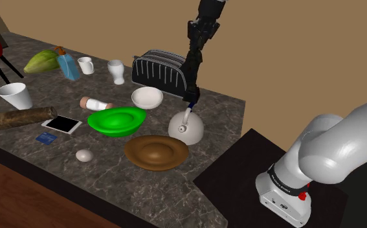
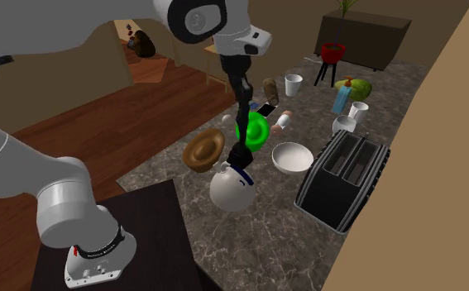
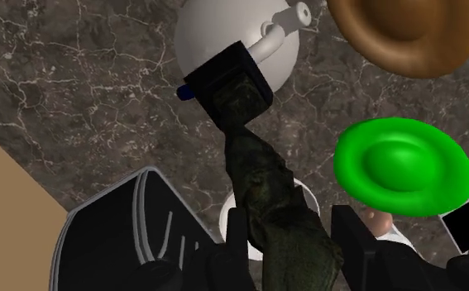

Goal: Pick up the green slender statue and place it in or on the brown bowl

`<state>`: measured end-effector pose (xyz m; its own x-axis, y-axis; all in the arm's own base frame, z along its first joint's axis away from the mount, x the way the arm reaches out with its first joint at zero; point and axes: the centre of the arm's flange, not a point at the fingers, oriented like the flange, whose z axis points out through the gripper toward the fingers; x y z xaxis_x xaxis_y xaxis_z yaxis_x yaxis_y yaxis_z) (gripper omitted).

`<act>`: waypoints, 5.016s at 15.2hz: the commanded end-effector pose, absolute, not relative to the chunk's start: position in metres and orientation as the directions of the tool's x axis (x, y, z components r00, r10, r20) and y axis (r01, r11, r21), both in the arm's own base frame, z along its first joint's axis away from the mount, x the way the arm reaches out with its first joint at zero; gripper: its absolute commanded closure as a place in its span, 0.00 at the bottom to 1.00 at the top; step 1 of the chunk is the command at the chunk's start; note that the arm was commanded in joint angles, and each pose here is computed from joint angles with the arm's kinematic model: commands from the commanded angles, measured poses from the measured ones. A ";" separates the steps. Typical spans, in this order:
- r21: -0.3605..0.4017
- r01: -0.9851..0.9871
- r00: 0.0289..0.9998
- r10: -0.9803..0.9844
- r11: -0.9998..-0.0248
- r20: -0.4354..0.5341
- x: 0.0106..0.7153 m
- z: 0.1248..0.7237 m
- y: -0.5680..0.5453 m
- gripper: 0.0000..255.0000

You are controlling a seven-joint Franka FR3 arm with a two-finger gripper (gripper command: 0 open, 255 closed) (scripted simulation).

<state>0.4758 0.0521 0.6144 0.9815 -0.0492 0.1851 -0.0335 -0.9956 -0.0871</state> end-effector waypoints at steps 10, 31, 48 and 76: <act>-0.087 -0.035 0.981 -0.051 -0.996 0.186 0.427 0.643 0.186 1.00; -0.087 -0.035 0.981 -0.051 -0.996 0.186 0.389 0.603 0.291 1.00; -0.087 -0.035 0.981 -0.051 -0.996 0.186 0.389 0.514 0.291 1.00; -0.087 -0.035 0.981 -0.051 -0.996 0.186 0.380 0.547 0.287 0.00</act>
